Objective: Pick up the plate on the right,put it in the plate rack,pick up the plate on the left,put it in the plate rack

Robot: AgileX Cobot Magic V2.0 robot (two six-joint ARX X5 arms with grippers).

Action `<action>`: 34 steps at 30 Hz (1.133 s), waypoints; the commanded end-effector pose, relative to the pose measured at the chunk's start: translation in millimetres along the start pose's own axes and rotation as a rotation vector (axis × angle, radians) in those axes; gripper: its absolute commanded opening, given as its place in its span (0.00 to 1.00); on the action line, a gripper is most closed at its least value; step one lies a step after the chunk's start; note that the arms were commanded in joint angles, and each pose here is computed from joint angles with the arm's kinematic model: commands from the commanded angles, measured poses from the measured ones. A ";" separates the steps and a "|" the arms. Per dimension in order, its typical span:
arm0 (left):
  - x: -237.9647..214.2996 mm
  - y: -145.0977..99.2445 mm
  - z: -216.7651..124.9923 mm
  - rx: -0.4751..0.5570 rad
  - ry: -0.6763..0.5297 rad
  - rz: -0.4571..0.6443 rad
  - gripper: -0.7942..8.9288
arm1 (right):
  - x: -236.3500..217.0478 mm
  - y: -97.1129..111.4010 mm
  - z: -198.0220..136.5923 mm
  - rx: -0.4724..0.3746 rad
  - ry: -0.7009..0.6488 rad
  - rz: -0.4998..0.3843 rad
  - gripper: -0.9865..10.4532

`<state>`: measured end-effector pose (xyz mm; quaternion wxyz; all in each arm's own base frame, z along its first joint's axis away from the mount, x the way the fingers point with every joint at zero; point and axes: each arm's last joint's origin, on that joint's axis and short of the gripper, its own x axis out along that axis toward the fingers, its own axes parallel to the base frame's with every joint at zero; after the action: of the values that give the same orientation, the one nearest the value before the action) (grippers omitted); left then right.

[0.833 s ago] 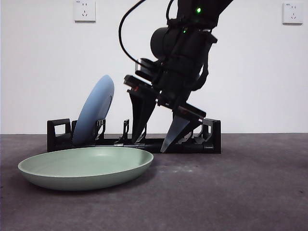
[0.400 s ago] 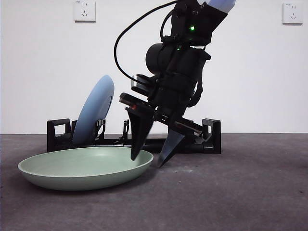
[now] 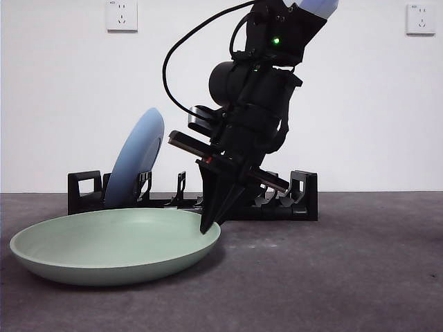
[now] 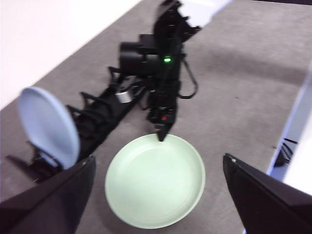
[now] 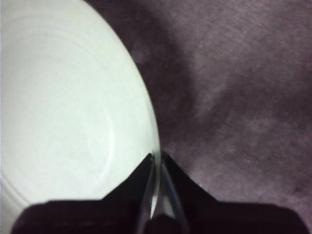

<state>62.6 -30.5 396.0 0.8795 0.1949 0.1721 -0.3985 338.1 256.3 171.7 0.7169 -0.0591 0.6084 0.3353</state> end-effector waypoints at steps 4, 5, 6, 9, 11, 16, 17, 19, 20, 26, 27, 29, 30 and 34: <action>18.2 -1.1 4.3 0.111 0.066 -0.072 0.54 | -5.7 -1.1 -5.0 0.018 0.029 0.004 0.08; 22.9 -1.6 5.4 0.131 0.087 -0.081 0.54 | -12.3 -0.1 -5.7 0.016 0.025 0.003 0.08; 27.6 -2.5 6.5 0.152 0.107 -0.091 0.54 | -19.4 0.3 -6.3 0.009 0.019 0.001 0.08; 41.5 -6.0 10.2 0.226 0.155 -0.121 0.54 | -45.3 4.0 -8.5 -0.001 -0.016 0.001 0.08; 52.5 -10.2 13.0 0.284 0.188 -0.148 0.54 | -68.1 4.9 -10.9 0.001 -0.055 -0.001 0.08; 83.9 -24.8 20.1 0.435 0.277 -0.201 0.53 | -120.7 5.0 -22.3 0.016 -0.138 -0.007 0.08; 91.1 -28.3 21.7 0.472 0.295 -0.200 0.53 | -130.1 4.3 -25.7 0.021 -0.148 -0.010 0.08; 103.9 -34.9 24.4 0.534 0.324 -0.198 0.53 | -145.8 2.5 -31.8 0.026 -0.166 -0.016 0.08; 111.1 -38.4 25.8 0.564 0.337 -0.196 0.53 | -153.3 1.3 -35.3 0.032 -0.172 -0.020 0.08; 146.3 -53.0 30.0 0.691 0.395 -0.181 0.53 | -182.4 -3.3 -50.6 0.055 -0.195 -0.022 0.08; 151.4 -54.5 30.1 0.701 0.400 -0.186 0.53 | -185.7 -3.6 -52.6 0.056 -0.198 -0.008 0.08; 160.2 -56.6 29.8 0.704 0.412 -0.193 0.53 | -191.0 -3.3 -55.2 0.057 -0.207 0.024 0.08; 164.5 -57.4 29.5 0.706 0.420 -0.196 0.53 | -192.8 -2.4 -55.9 0.054 -0.213 0.033 0.08; 176.7 -58.2 28.2 0.753 0.459 -0.165 0.53 | -198.3 0.4 -59.1 0.049 -0.223 0.046 0.08</action>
<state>131.4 -189.6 328.6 0.6577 0.5597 0.2278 -0.4498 284.2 146.3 336.1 0.7750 0.0098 0.5373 0.3326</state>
